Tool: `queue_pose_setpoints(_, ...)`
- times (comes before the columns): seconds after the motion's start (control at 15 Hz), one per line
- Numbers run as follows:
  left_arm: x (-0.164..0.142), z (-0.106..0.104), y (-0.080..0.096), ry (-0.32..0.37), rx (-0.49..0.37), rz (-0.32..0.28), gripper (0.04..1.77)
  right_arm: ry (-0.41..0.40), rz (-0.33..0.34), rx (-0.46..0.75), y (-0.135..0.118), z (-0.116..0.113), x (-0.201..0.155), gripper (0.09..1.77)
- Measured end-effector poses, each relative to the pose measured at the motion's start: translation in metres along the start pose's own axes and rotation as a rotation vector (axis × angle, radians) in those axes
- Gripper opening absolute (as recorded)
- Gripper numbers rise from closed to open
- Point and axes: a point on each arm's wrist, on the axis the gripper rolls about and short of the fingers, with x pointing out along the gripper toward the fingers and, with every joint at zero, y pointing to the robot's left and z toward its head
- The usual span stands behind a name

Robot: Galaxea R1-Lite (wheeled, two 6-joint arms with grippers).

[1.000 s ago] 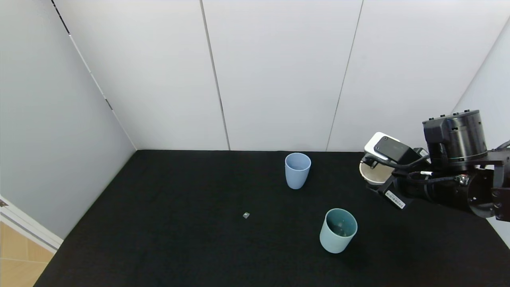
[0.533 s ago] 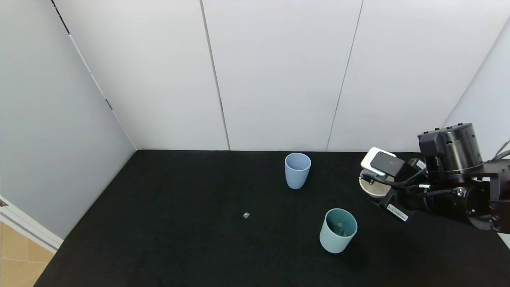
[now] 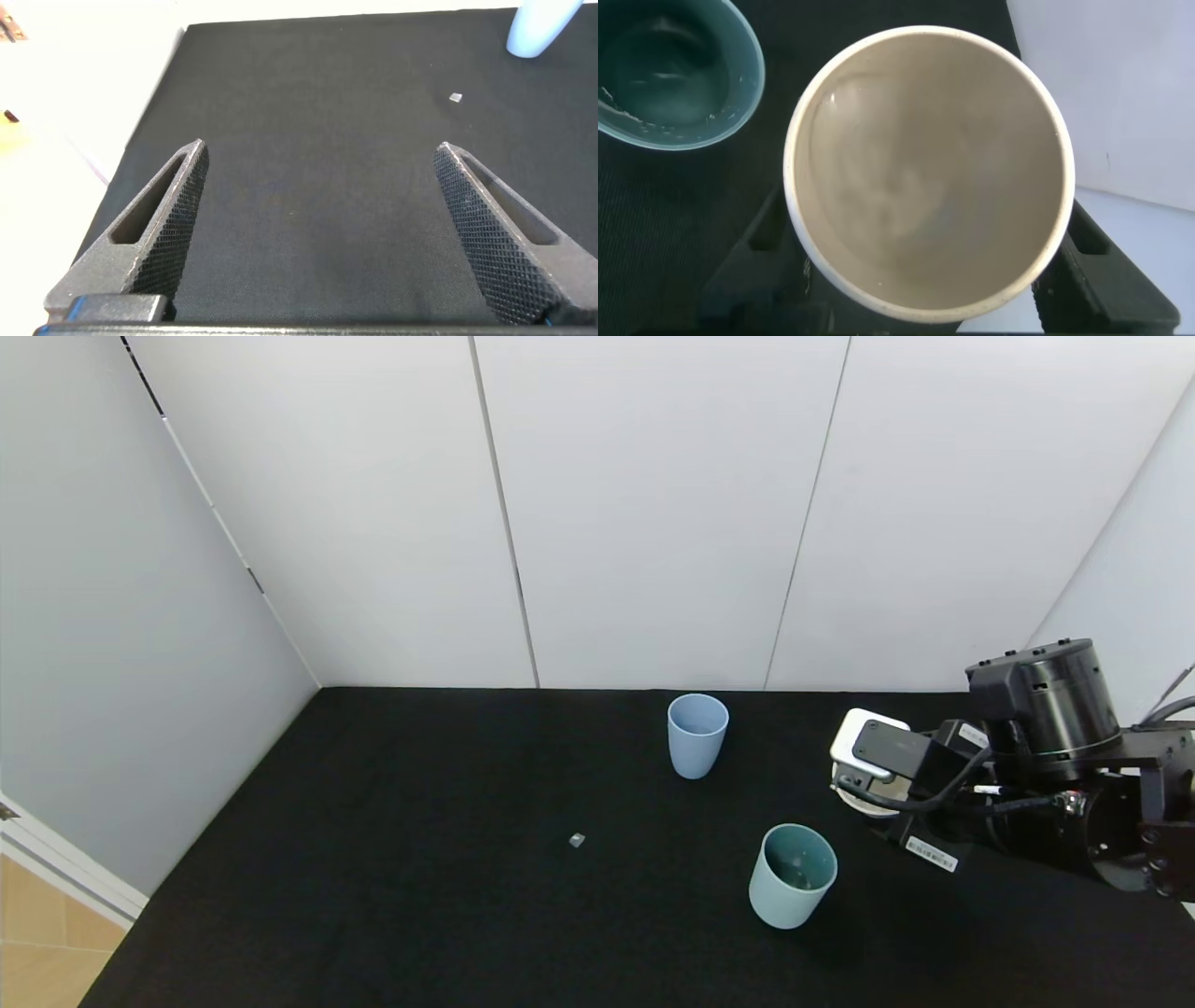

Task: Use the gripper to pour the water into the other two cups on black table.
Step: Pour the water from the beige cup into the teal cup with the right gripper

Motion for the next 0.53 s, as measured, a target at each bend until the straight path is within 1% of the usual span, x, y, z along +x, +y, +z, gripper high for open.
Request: queue_pose_setpoints(0.53, 0.000, 0.000, 0.000, 0.000, 0.000, 0.000, 1.72, 0.004, 0.034, -0.090, 0.012, 0.006, 0.006, 1.28)
